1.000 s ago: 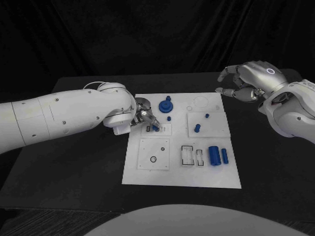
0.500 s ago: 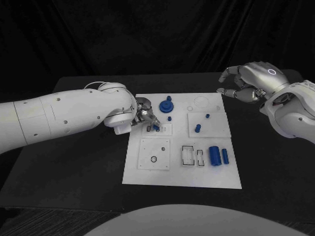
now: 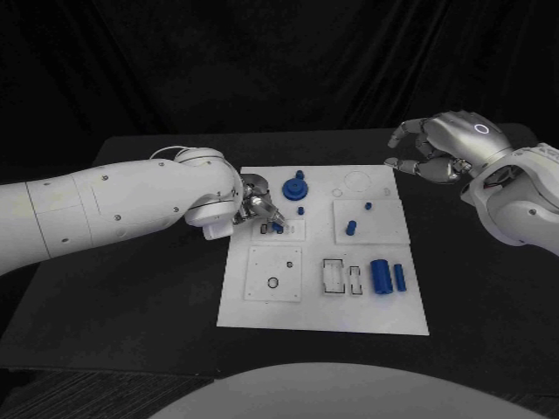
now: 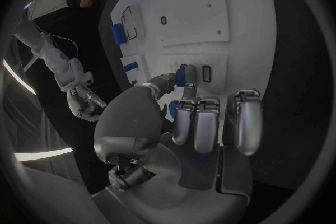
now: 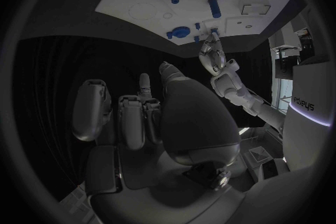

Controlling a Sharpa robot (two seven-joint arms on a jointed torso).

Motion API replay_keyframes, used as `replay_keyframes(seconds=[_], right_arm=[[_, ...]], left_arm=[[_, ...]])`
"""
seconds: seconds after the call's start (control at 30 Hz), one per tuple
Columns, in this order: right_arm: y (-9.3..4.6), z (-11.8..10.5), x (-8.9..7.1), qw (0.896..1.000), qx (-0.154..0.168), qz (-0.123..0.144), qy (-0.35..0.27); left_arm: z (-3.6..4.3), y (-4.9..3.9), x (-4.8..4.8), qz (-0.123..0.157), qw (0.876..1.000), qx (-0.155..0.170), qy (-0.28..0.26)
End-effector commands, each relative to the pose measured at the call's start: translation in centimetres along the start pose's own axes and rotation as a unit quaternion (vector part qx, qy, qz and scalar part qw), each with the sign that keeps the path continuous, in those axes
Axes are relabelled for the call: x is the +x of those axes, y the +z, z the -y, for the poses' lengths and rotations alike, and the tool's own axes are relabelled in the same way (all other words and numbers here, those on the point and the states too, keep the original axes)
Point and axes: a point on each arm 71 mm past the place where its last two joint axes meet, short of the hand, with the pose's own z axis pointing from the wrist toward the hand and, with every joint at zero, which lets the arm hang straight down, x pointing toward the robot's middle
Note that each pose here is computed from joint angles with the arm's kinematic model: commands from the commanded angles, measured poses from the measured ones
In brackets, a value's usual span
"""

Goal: Assemble the parts on the task board

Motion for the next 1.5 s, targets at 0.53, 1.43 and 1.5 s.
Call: replay_keyframes(seconds=[0.53, 1.43, 1.5], right_arm=[[-0.10, 0.21, 0.22, 1.000, 0.012, -0.008, -0.002], [-0.19, 0.40, 0.39, 1.000, 0.018, -0.015, -0.003], [-0.20, 0.41, 0.40, 1.000, 0.019, -0.016, -0.003]], left_arm=[[-0.32, 0.23, 0.74, -0.016, 1.000, 0.001, 0.001], [-0.33, 0.20, 0.67, -0.010, 1.000, 0.016, -0.004], [-0.39, 0.19, 0.69, -0.012, 1.000, 0.014, -0.003]])
